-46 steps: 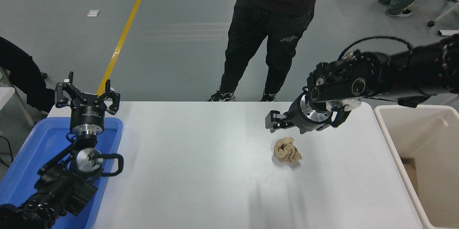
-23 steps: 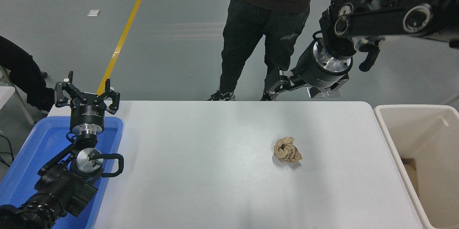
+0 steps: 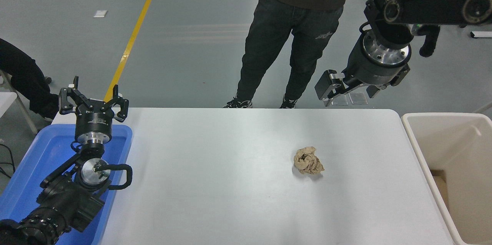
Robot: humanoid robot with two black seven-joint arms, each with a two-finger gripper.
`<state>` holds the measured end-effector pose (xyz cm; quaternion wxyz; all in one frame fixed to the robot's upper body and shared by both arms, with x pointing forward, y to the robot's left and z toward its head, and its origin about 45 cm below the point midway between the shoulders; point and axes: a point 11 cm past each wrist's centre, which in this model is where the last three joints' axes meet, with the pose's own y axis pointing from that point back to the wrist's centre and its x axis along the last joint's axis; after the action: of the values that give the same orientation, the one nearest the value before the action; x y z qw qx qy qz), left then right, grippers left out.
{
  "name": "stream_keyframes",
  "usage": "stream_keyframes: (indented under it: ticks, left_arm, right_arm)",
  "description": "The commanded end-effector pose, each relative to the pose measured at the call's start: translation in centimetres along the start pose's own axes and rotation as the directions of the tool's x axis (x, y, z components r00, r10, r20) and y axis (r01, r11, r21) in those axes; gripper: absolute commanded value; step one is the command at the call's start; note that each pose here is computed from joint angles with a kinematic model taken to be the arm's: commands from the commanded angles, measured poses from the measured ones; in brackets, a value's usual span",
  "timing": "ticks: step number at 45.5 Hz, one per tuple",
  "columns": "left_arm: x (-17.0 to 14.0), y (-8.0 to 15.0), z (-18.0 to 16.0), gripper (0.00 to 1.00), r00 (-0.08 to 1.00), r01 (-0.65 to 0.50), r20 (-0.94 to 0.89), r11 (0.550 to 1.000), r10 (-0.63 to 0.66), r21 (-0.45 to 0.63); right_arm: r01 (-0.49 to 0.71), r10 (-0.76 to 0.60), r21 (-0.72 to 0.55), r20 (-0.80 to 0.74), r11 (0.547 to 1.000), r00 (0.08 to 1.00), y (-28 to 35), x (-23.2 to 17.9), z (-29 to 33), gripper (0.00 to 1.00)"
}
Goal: Pick up paper ball place in dustbin
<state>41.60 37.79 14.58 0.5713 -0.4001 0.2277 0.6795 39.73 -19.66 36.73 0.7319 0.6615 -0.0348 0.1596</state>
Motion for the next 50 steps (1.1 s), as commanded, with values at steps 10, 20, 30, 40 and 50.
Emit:
stream_keyframes:
  ticks: [10, 20, 30, 40, 50]
  left_arm:
    - [0.0, 0.0, -0.1, 0.99, 1.0, 0.0, -0.001, 1.0, 0.0, 0.001]
    - [0.0, 0.0, -0.1, 0.99, 1.0, 0.0, -0.001, 1.0, 0.0, 0.003]
    - [0.0, 0.0, 0.0, 0.99, 1.0, 0.0, 0.0, 1.0, 0.0, 0.002]
    - [0.0, 0.0, -0.1, 0.99, 1.0, 0.002, -0.002, 1.0, -0.002, 0.003]
    - [0.0, 0.0, 0.0, 0.99, 1.0, 0.0, 0.0, 1.0, 0.0, 0.0]
  right_arm:
    - [-0.037, 0.037, -0.02, -0.002, 0.999, 0.999, -10.6, -0.7, -1.9, 1.0]
    - [-0.064, 0.064, -0.003, 0.07, 0.998, 0.995, -16.0, -2.3, -1.6, 1.0]
    - [-0.04, 0.028, 0.09, 0.132, 0.995, 0.991, -20.1, -4.6, -4.2, 1.0]
    - [-0.039, 0.015, 0.108, 0.214, 0.993, 0.977, -23.6, -6.8, -4.0, 1.0]
    - [-0.098, 0.072, 0.089, 0.26, 0.991, 0.963, -26.0, -7.8, -3.4, 1.0]
